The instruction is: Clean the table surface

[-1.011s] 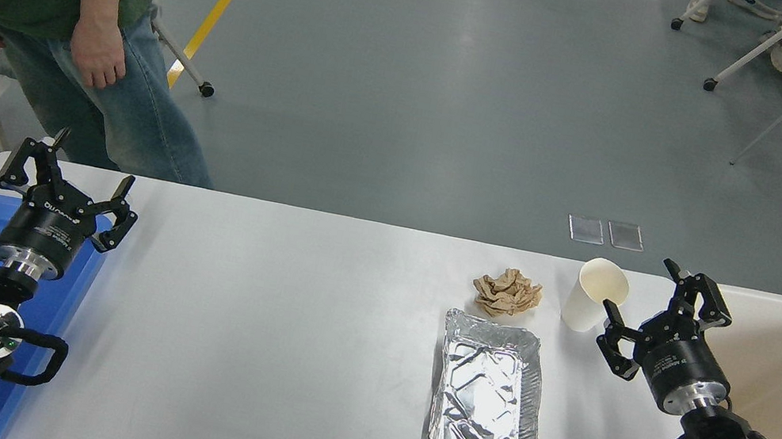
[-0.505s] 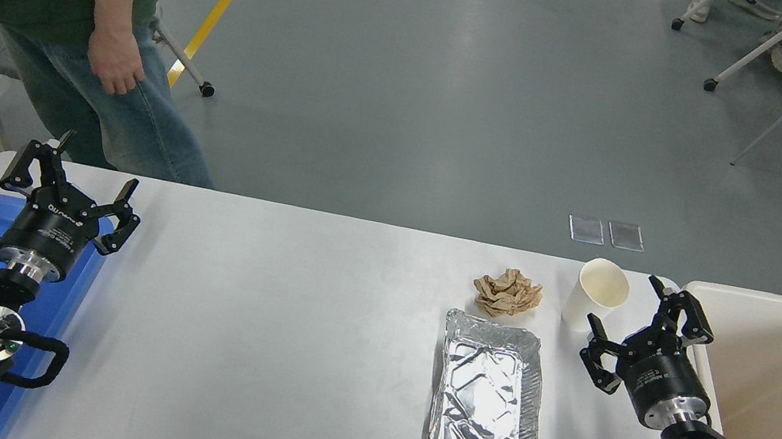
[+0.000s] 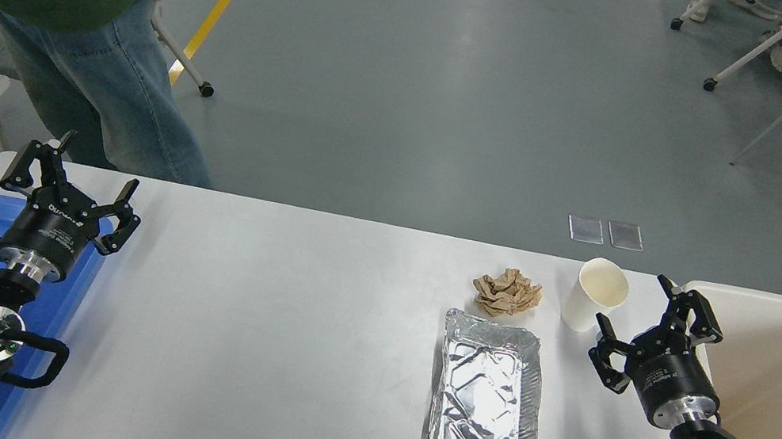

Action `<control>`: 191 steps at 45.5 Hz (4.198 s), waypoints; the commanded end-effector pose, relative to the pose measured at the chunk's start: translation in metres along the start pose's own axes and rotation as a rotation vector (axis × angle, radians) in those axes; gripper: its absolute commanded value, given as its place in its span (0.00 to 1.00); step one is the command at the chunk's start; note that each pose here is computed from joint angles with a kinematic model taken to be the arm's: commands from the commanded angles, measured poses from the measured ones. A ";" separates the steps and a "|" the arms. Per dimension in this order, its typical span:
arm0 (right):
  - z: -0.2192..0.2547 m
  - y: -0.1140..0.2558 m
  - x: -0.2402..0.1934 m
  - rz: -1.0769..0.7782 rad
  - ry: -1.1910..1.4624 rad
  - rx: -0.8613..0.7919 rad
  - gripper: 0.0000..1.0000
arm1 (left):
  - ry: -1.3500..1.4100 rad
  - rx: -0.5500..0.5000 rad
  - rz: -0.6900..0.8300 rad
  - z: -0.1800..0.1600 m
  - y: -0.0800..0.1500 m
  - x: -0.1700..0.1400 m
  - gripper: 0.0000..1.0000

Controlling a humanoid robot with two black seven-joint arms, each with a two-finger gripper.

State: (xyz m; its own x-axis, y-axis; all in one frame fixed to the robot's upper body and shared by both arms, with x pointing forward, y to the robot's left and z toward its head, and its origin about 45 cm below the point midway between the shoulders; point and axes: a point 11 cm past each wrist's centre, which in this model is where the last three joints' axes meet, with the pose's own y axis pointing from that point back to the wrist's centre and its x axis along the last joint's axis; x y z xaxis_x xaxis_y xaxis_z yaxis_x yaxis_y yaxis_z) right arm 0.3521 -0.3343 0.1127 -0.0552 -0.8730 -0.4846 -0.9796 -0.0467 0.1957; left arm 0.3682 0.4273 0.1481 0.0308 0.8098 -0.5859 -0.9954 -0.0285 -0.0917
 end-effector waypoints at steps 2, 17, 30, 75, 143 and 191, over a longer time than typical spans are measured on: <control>0.002 0.002 0.003 0.011 0.006 -0.007 1.00 | 0.002 -0.002 -0.001 0.000 -0.001 -0.001 0.99; -0.012 0.004 0.014 0.024 0.031 0.009 1.00 | 0.005 -0.002 -0.001 0.000 0.000 -0.001 0.99; -0.026 0.006 0.027 0.028 0.091 -0.009 1.00 | 0.007 -0.001 -0.001 0.000 -0.001 -0.001 0.99; -0.096 0.039 -0.018 -0.361 0.894 -0.257 1.00 | 0.008 -0.004 -0.002 0.001 -0.001 -0.001 0.99; -0.094 -0.022 0.013 -0.300 1.615 -0.290 0.99 | 0.010 -0.003 -0.002 0.000 -0.001 -0.001 0.99; -0.049 -0.085 -0.015 -0.261 1.889 -0.268 0.99 | 0.012 -0.004 -0.007 0.001 -0.001 -0.002 0.99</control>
State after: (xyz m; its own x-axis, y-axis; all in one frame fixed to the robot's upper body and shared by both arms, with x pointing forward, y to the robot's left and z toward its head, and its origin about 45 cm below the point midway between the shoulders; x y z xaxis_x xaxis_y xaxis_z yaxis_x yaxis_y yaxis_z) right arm 0.4343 -0.3426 0.1488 0.5172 -0.2130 0.8289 -0.8546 -0.1808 0.4868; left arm 0.3691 0.4262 0.1496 0.0380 0.8030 -0.5947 -0.9948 -0.0258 -0.0985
